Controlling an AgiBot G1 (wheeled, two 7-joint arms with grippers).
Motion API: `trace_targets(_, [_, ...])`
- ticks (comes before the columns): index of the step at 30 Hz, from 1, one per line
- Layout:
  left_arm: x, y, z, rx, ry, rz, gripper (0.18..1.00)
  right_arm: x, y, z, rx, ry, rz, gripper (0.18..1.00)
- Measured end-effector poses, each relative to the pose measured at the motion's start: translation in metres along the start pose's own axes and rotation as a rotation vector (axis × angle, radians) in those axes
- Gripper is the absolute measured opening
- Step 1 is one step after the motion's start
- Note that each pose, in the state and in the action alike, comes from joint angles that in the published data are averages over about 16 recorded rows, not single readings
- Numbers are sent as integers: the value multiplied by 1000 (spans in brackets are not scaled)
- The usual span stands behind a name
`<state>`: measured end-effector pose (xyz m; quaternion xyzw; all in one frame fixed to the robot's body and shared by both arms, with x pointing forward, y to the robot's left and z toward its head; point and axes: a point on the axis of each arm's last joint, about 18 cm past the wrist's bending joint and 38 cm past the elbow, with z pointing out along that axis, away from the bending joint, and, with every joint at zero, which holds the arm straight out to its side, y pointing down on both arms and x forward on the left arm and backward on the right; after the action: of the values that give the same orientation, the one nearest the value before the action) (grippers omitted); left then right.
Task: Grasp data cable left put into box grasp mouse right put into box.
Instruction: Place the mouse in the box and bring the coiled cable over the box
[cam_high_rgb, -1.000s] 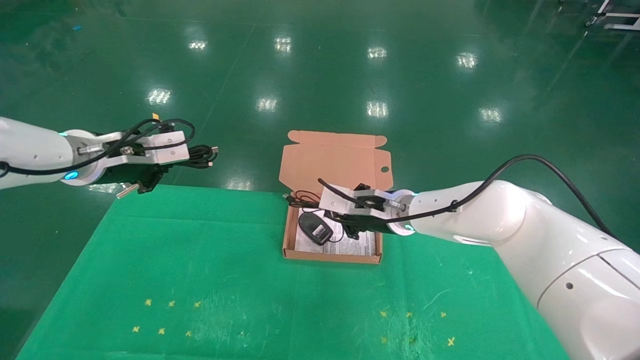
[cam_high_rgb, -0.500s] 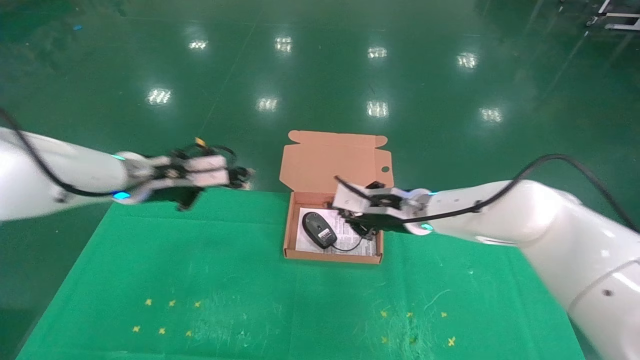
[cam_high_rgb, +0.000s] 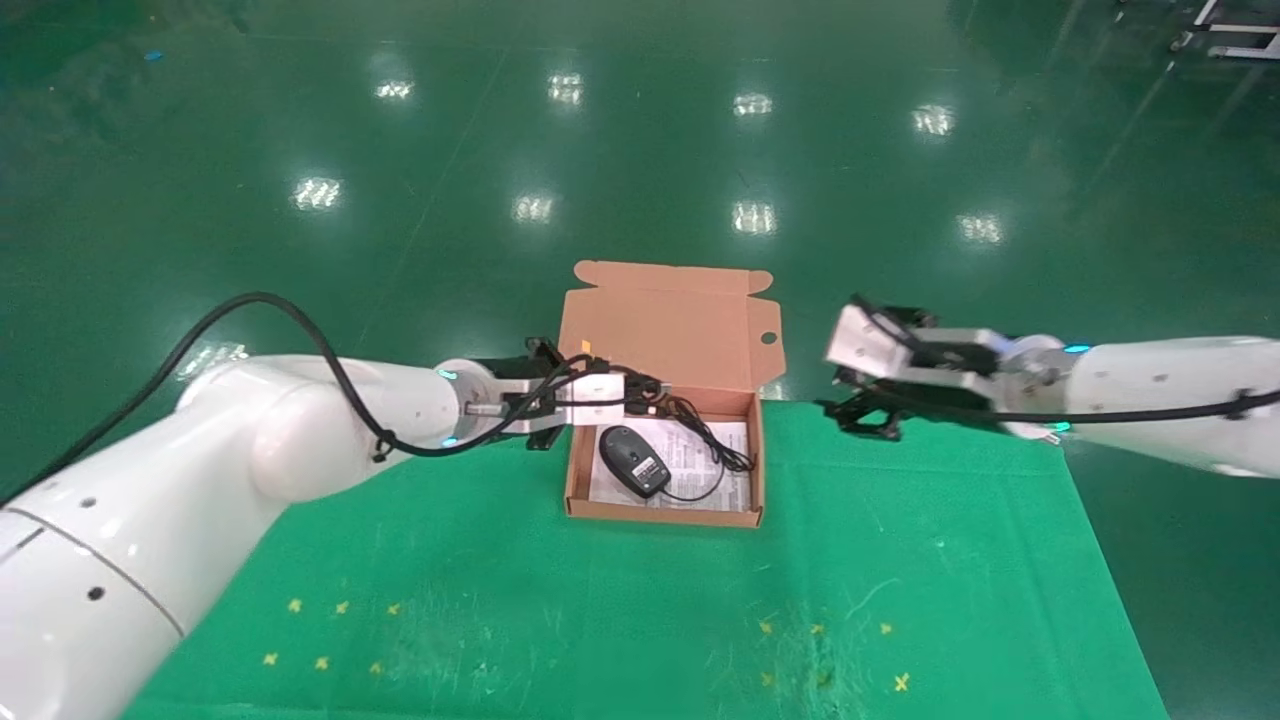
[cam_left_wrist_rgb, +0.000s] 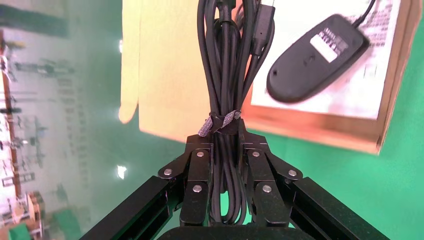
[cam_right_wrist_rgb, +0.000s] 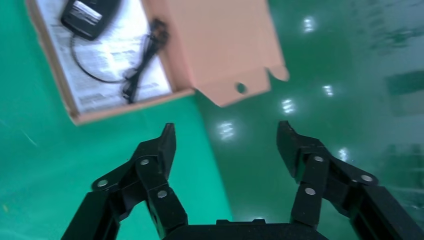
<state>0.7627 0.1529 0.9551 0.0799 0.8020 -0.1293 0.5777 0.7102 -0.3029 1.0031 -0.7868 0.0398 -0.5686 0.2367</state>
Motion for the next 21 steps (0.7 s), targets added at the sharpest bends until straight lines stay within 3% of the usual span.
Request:
trace_targets(9, [22, -24, 15, 75, 11, 37, 261, 10, 11, -50, -7, 47, 9, 824])
trace_targets(21, [44, -39, 23, 124, 37, 24, 260, 12, 9, -78, -7, 85, 12, 973])
